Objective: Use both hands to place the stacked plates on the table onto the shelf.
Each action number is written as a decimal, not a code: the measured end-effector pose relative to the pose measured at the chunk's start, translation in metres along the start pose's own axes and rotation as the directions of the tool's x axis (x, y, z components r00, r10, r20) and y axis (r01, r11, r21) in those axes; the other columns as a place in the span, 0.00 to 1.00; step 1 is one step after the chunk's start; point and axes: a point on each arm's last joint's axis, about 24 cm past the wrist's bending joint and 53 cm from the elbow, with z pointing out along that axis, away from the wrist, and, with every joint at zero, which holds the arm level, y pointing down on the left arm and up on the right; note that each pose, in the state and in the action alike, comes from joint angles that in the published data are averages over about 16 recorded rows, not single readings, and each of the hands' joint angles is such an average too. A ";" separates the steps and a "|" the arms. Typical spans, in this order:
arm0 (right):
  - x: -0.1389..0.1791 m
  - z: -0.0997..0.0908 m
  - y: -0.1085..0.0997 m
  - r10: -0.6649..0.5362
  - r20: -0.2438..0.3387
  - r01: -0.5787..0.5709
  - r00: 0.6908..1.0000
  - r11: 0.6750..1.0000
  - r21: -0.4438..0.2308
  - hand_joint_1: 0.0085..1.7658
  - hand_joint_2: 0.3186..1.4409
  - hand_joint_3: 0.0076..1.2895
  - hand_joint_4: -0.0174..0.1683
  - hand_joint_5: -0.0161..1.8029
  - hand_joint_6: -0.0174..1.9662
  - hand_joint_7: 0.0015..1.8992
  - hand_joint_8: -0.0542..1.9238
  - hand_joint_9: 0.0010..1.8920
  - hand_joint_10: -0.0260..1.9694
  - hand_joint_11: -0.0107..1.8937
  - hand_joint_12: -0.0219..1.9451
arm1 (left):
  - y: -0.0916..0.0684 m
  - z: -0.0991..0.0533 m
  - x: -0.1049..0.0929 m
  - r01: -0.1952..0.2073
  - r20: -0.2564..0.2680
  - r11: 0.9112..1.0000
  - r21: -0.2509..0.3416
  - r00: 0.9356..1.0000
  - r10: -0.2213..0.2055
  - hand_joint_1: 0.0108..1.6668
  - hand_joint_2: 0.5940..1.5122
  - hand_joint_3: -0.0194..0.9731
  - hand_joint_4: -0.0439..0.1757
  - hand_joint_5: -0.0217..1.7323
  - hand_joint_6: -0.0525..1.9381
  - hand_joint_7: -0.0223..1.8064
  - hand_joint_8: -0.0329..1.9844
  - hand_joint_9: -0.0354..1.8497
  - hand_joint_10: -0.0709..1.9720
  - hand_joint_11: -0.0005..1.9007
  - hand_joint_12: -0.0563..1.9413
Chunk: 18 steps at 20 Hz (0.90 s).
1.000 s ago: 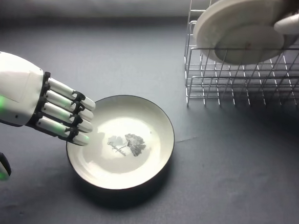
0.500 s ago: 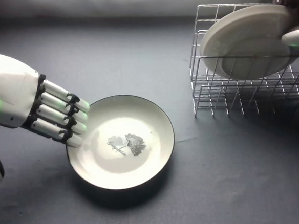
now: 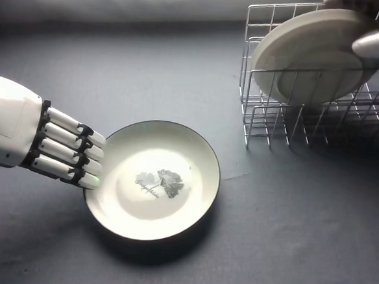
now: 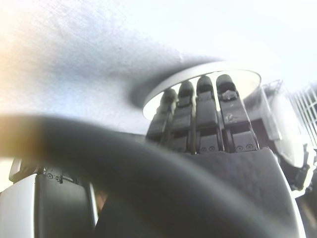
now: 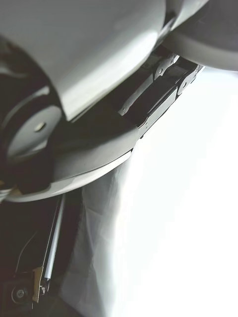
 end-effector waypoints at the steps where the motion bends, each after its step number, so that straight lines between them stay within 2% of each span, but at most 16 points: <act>1: 0.002 0.001 0.006 -0.020 -0.005 0.020 1.000 1.000 -0.017 0.63 0.66 0.01 0.08 0.32 0.05 0.32 0.04 0.31 0.05 0.12 0.60 | 0.000 0.000 0.001 0.002 -0.001 1.000 0.001 1.000 -0.002 0.00 0.54 0.04 0.17 0.01 0.02 0.02 0.02 0.03 0.04 0.01 0.03; 6: 0.022 0.005 0.041 -0.156 -0.043 0.150 0.987 0.981 -0.125 0.60 0.62 0.00 0.08 0.21 0.02 0.20 0.04 0.19 0.02 0.05 0.50 | -0.004 0.003 0.010 0.012 -0.013 1.000 0.012 1.000 -0.012 0.00 0.54 0.04 0.17 0.01 0.02 0.02 0.02 0.03 0.03 0.01 0.03; 9: 0.045 0.006 0.062 -0.283 -0.072 0.262 0.957 0.942 -0.211 0.57 0.60 0.00 0.09 0.14 0.02 0.13 0.04 0.13 0.02 0.02 0.40 | -0.008 0.005 0.017 0.021 -0.023 1.000 0.019 1.000 -0.021 0.00 0.54 0.04 0.16 0.01 0.02 0.02 0.02 0.03 0.04 0.01 0.03; 11: 0.066 0.004 0.075 -0.381 -0.094 0.344 0.920 0.898 -0.276 0.56 0.59 0.00 0.10 0.10 0.01 0.09 0.04 0.09 0.02 0.02 0.33 | -0.010 0.006 0.023 0.028 -0.030 0.999 0.023 0.999 -0.028 0.00 0.55 0.04 0.16 0.01 0.02 0.02 0.02 0.03 0.03 0.01 0.03; 14: 0.100 0.000 0.088 -0.516 -0.120 0.443 0.848 0.814 -0.375 0.55 0.57 0.00 0.11 0.06 0.01 0.05 0.04 0.05 0.02 0.01 0.23 | -0.013 0.008 0.031 0.039 -0.040 0.999 0.028 0.998 -0.038 0.00 0.55 0.04 0.15 0.01 0.01 0.02 0.02 0.03 0.03 0.01 0.03; 18: 0.143 -0.007 0.095 -0.648 -0.140 0.519 0.748 0.703 -0.486 0.54 0.57 0.00 0.12 0.04 0.02 0.03 0.04 0.02 0.02 0.02 0.14 | -0.017 0.011 0.040 0.051 -0.051 0.998 0.033 0.997 -0.049 0.00 0.55 0.04 0.15 0.01 0.01 0.02 0.02 0.03 0.03 0.01 0.02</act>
